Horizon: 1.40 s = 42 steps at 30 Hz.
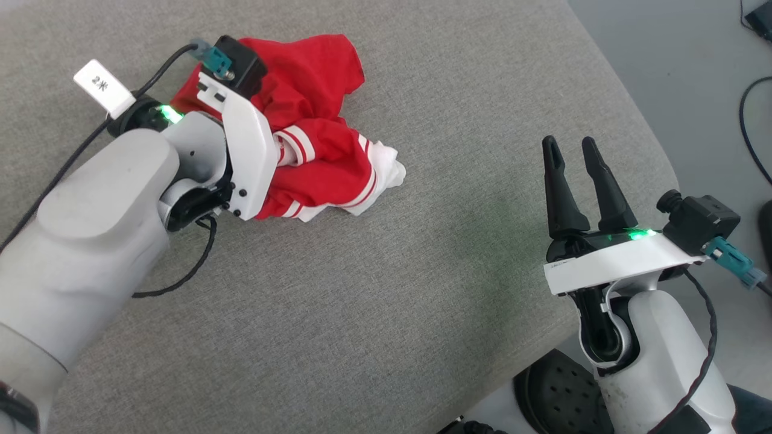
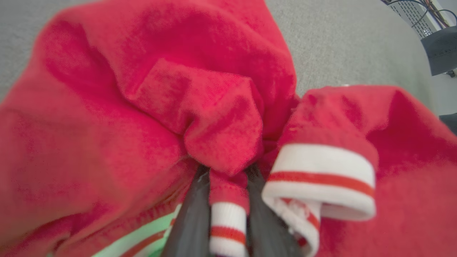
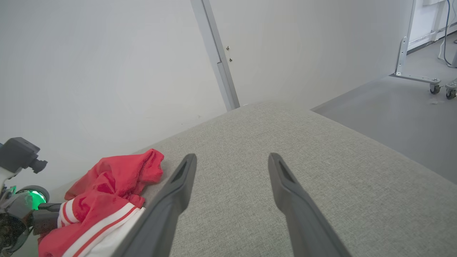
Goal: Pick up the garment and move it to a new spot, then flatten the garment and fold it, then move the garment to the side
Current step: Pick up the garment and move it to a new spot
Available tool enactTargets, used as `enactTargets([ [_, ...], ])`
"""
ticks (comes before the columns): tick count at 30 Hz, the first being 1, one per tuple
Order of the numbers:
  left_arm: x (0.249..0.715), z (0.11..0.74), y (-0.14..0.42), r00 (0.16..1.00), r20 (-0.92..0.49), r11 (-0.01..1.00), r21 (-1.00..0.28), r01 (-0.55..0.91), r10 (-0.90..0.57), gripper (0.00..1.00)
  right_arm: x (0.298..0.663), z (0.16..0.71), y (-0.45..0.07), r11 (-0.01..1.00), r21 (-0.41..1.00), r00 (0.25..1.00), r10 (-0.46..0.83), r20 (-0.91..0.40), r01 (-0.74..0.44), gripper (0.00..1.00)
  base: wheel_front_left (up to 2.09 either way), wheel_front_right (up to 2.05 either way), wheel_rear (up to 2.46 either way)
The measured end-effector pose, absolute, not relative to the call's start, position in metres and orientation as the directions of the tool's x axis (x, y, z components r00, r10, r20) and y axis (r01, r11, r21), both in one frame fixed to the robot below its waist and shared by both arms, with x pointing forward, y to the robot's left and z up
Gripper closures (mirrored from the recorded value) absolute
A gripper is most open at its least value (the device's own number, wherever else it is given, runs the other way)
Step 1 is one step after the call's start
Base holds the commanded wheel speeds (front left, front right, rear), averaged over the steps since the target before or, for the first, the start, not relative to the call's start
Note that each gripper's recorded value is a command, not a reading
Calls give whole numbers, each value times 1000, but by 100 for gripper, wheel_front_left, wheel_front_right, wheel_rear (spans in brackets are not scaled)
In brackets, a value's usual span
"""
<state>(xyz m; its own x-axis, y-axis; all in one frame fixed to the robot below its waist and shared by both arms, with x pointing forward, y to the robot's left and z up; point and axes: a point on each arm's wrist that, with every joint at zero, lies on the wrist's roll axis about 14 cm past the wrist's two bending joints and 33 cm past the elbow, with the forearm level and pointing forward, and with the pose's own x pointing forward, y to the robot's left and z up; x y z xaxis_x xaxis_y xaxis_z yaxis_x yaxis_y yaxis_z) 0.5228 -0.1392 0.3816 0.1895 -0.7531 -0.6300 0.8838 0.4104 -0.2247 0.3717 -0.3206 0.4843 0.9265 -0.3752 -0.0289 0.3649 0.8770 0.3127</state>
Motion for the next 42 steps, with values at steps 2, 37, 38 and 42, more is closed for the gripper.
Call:
enactTargets([
  [2, 523, 375, -139, 176, -649, 401, -215, 890, -740, 100, 372, 482, -322, 874, 315, 925, -379, -36, 370, 0, 0, 0, 0],
  [37, 530, 441, 14, 720, -261, 765, -258, 590, -644, 0, 426, 491, -254, 977, 202, 997, -76, 11, 73, 0, 0, 0, 0],
  [38, 527, 439, 29, 747, -264, 791, -263, 553, -610, 0, 427, 491, -252, 978, 198, 998, -63, 8, 61, 0, 0, 0, 0],
  [42, 512, 439, 82, 832, -269, 865, -289, 410, -485, 0, 430, 493, -242, 983, 182, 1000, -15, 13, 12, 0, 0, 0, 0],
])
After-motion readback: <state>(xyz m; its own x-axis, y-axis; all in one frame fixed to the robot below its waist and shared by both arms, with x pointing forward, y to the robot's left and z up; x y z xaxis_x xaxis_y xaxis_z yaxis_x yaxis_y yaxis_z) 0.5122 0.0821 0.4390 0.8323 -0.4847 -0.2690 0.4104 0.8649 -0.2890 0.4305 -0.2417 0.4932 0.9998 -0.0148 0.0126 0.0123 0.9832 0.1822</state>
